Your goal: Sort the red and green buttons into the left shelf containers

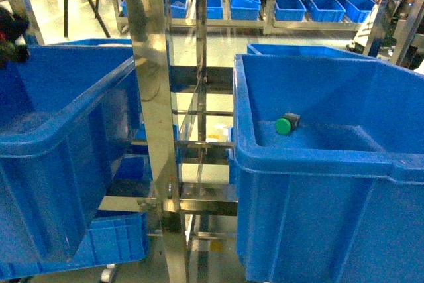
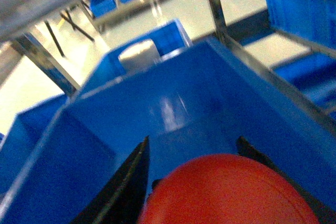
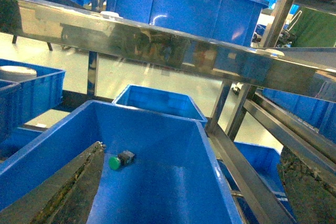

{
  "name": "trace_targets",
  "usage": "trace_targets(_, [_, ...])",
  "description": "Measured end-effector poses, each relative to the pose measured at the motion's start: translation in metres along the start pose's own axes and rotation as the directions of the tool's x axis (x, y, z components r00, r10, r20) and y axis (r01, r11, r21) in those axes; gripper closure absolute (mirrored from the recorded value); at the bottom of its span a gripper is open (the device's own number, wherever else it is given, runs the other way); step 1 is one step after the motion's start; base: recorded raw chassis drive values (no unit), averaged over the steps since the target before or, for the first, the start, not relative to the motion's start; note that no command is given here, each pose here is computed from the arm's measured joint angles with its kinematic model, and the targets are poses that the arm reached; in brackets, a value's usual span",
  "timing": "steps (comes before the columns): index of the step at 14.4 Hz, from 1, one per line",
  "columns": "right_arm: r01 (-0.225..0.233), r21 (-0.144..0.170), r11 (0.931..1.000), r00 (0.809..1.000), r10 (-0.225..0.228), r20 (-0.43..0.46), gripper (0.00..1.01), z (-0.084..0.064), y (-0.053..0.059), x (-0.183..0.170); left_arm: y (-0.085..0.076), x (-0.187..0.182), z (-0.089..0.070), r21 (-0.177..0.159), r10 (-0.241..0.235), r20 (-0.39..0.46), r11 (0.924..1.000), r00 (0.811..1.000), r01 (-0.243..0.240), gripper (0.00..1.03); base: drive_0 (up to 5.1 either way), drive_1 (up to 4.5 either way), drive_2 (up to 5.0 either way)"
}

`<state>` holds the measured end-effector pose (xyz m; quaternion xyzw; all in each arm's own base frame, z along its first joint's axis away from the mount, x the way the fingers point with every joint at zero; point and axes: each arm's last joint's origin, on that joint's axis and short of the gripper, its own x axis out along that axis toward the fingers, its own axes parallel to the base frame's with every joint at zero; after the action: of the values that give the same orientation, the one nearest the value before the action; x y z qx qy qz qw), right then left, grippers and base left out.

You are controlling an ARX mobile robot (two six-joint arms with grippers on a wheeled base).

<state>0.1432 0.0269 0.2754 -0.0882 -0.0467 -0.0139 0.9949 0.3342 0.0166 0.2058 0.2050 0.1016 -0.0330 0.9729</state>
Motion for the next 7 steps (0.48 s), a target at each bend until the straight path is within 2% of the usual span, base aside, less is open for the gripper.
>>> trace_targets(1, [0.0,0.0,1.0,1.0,0.0,0.0,0.03,0.0,0.0,0.0,-0.006,0.007,-0.016,0.022,-0.013,-0.055,0.9996,0.998,0.014,0.42,0.0,0.0,0.0])
trace_targets(2, [0.001,0.0,1.0,1.0,-0.001,0.001,0.03,0.0,0.0,0.0,-0.01,0.003,-0.026,0.023,-0.032,-0.099,0.9991,0.995,0.034,0.27,0.0,0.0,0.0])
trace_targets(3, [-0.001,-0.001,1.0,1.0,0.001,-0.003,0.03,0.0,0.0,0.0,-0.005,-0.011,-0.023,-0.007,-0.054,-0.111,0.9985,0.992,0.054,0.15,0.0,0.0,0.0])
trace_targets(4, [-0.001,-0.001,1.0,1.0,0.001,-0.004,0.03,-0.001,0.0,0.001,0.002,-0.027,-0.015,-0.053,-0.074,-0.104,0.9962,0.992,0.069,0.06,0.0,0.0,0.0])
trace_targets(5, [0.0,-0.001,1.0,1.0,0.0,-0.003,0.03,0.0,0.0,0.001,0.008,-0.047,-0.004,-0.11,-0.094,-0.087,0.9904,0.992,0.084,0.03,0.0,0.0,0.0])
trace_targets(6, [0.0,-0.001,1.0,1.0,0.0,-0.004,0.03,-0.001,0.0,0.001,0.011,-0.07,0.009,-0.168,-0.114,-0.06,0.9805,0.992,0.102,0.06,0.0,0.0,0.0])
trace_targets(7, [0.0,-0.001,1.0,1.0,0.0,-0.004,0.03,-0.001,0.0,0.001,0.01,-0.094,0.021,-0.211,-0.148,-0.026,0.9675,0.989,0.139,0.05,0.0,0.0,0.0])
